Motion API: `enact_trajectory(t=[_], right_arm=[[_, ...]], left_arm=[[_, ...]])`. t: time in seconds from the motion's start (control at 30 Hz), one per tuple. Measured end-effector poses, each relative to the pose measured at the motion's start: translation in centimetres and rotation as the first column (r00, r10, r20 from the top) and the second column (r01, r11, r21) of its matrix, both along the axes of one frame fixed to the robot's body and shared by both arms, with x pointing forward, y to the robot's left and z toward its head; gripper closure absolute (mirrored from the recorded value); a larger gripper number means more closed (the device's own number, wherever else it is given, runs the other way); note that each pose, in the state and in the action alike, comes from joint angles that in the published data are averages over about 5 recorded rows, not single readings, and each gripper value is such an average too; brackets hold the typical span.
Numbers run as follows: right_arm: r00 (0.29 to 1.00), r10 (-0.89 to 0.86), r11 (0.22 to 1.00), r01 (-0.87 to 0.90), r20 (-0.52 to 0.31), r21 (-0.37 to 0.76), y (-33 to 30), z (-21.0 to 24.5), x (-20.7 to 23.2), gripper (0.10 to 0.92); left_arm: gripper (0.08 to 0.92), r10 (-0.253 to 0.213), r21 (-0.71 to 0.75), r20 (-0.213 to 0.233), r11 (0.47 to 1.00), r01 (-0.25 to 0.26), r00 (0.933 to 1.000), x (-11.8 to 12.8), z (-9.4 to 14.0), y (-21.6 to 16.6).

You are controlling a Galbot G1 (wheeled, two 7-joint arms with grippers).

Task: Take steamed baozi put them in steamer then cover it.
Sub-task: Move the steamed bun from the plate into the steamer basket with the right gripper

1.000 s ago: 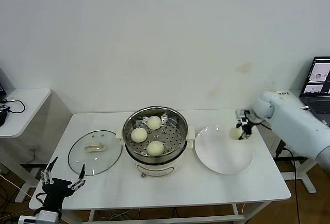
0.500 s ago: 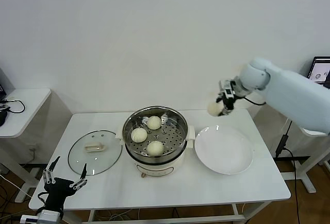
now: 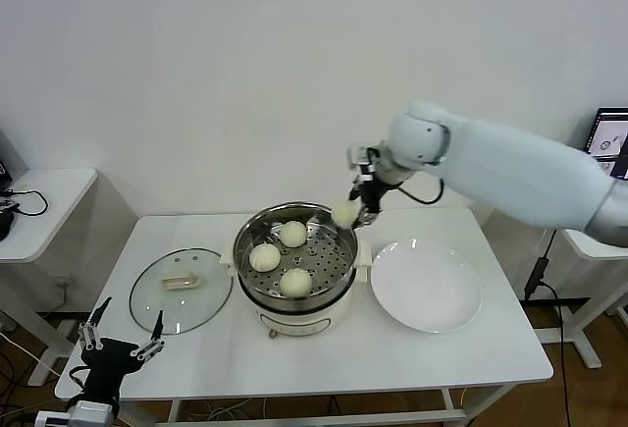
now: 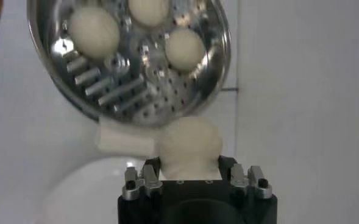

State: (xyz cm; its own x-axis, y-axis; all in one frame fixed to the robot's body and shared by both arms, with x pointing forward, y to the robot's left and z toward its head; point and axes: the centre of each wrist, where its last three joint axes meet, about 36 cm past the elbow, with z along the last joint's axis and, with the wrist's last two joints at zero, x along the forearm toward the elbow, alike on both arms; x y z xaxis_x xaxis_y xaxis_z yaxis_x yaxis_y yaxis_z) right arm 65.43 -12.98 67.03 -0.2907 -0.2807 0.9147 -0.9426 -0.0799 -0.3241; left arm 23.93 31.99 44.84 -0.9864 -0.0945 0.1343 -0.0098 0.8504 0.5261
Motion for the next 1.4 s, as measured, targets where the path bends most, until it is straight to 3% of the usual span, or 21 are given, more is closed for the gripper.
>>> enact_trajectory(t=[0.4,1.07,1.27,1.4], right_arm=[[0.998,-0.030,0.999,0.029,-0.057,-0.029,5.4,-5.0,-0.7,0.428],[0.996,-0.074,0.994,0.069,-0.057,-0.086,6.1,-8.7,-0.5,0.416],[0.996,-0.075,0.994,0.071,-0.051,-0.083,5.7,-8.0,-0.5,0.249],[0.996,-0.073,0.995,0.069,-0.044,-0.076,5.3,-6.9,-0.6,0.205]], left_arm=[[0.177,0.009,0.000,0.012,1.000,-0.009,0.9999,0.0,0.4,0.1],[0.177,0.004,-0.006,0.013,1.000,-0.004,0.9999,0.4,0.0,0.0],[0.177,0.006,-0.007,0.013,1.000,-0.006,0.9999,0.4,0.0,0.0],[0.177,0.005,-0.007,0.014,1.000,-0.005,0.9999,0.4,0.1,0.0]])
